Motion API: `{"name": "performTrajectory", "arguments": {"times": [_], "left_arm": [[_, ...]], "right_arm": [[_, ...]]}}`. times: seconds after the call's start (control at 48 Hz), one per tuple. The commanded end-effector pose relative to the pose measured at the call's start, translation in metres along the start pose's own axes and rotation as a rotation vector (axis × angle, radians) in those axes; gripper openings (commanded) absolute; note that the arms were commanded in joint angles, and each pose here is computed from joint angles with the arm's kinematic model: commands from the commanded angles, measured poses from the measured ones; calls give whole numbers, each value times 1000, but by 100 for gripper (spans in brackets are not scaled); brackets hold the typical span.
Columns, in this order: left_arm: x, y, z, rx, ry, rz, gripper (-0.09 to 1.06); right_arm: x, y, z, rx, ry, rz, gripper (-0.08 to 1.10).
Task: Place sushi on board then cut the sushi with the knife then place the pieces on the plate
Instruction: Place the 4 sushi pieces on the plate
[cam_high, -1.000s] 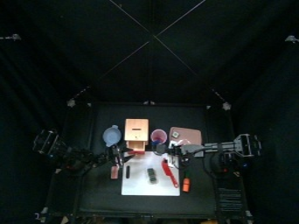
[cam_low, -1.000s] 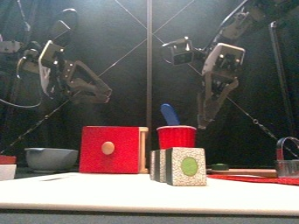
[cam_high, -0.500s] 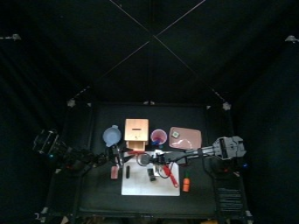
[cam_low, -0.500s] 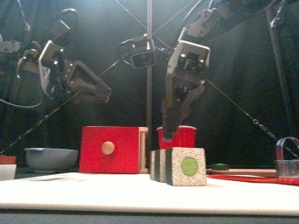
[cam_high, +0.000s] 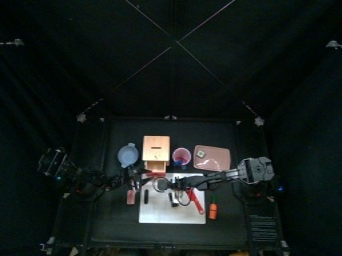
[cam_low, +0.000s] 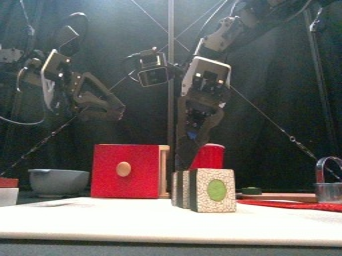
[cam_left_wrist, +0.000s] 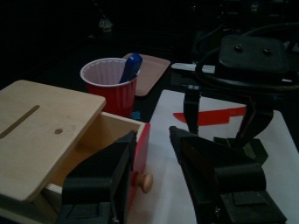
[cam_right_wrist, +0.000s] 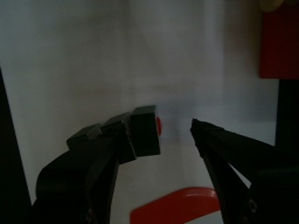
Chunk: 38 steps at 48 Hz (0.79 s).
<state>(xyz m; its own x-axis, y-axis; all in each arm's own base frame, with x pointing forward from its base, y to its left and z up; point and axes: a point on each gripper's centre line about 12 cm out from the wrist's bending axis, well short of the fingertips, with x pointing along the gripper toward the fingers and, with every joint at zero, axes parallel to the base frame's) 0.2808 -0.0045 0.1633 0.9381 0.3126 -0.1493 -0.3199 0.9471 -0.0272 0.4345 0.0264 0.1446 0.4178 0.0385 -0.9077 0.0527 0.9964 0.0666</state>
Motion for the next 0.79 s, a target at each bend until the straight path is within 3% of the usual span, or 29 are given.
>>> {"name": "performTrajectory", "arguments": {"times": [0.021, 0.792], "left_arm": [[1, -1, 4, -5, -13, -1, 76], [0, 0, 2, -16, -7, 9, 76]], "right_arm": [[-12, 1, 12, 3, -50, 8, 92], [-4, -3, 12, 9, -53, 0, 92]]}}
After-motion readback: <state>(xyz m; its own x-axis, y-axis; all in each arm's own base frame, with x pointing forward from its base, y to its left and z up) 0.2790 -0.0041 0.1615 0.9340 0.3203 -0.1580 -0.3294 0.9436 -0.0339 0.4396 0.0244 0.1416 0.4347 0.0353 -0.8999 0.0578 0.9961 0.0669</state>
